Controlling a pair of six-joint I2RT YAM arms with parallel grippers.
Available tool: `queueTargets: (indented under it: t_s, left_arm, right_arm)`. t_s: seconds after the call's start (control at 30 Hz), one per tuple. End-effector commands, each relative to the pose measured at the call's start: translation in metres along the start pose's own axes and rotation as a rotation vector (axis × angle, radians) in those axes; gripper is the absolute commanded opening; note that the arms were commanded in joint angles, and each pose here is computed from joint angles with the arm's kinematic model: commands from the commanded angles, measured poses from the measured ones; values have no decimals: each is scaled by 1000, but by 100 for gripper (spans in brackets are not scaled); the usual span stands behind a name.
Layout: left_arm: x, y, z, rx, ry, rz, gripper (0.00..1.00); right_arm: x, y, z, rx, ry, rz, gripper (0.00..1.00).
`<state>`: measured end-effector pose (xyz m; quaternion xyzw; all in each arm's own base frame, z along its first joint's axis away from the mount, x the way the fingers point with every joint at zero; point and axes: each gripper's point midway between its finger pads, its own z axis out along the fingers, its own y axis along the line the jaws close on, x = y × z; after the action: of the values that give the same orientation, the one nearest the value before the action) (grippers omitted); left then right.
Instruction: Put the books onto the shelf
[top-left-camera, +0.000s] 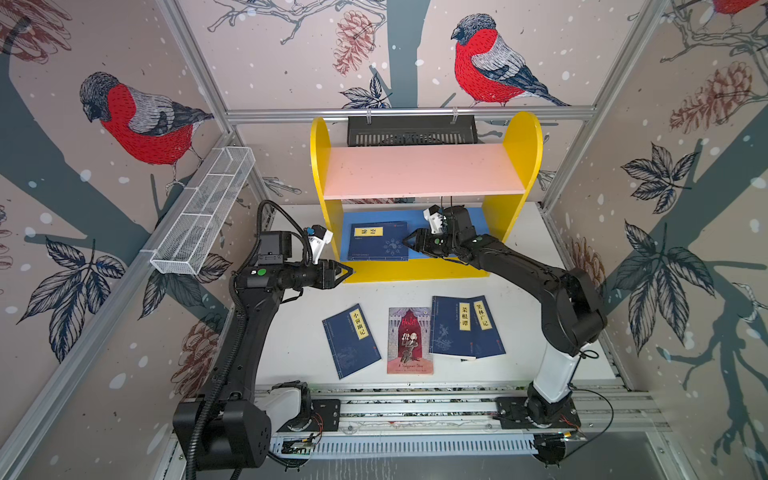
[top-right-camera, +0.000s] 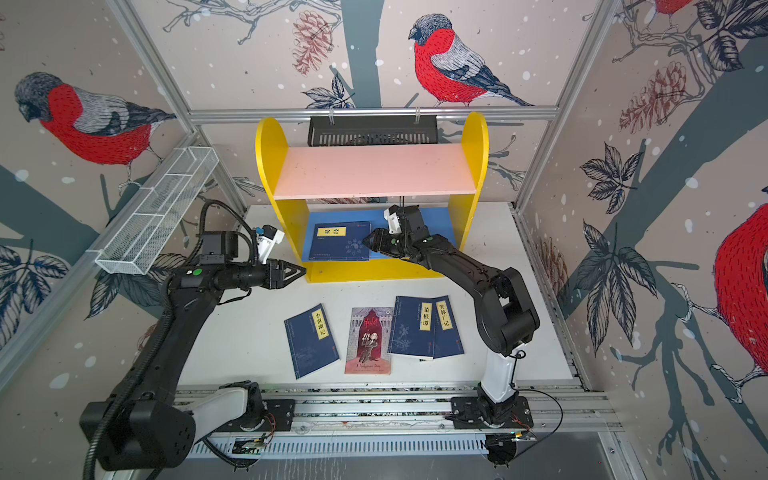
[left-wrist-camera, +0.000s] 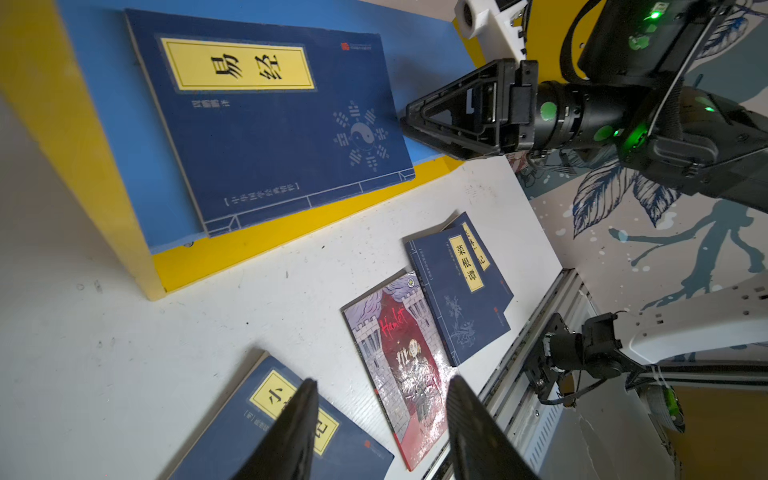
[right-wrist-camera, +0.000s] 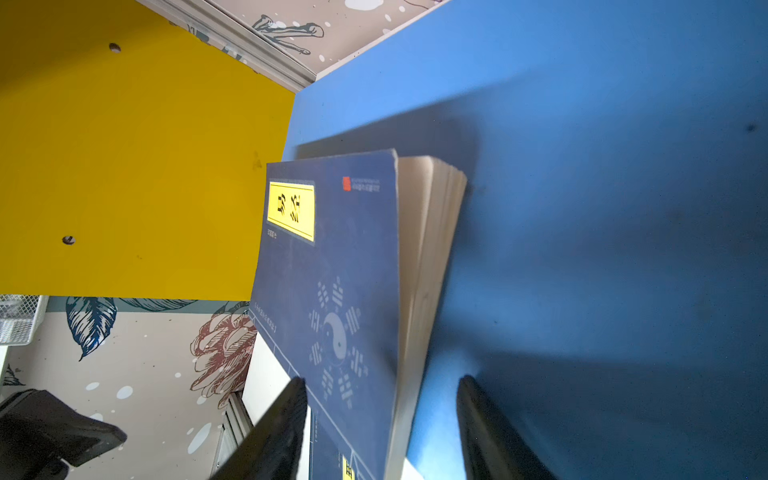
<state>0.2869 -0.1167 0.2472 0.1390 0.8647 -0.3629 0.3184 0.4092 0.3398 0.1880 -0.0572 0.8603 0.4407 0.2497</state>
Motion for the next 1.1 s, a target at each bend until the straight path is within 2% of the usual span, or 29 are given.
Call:
queueTargets:
  t_s: [0.0, 0.23, 0.5, 0.73, 1.07]
  left_arm:
    - [-2, 19, 1, -94, -21, -33, 50]
    - [16, 72, 6, -332, -22, -142, 46]
    - [27, 93, 10, -407, -18, -186, 46]
    - [32, 98, 15, -406, -20, -203, 46]
    - [30, 111, 17, -453, -38, -260, 47]
  right_arm:
    - [4, 0, 7, 1, 25, -4, 59]
    - [2, 5, 22, -10, 43, 6, 58]
    - [-1, 7, 31, -20, 47, 20, 58]
    - [-1, 11, 34, -33, 49, 26, 58]
    - [12, 10, 11, 11, 36, 21, 58]
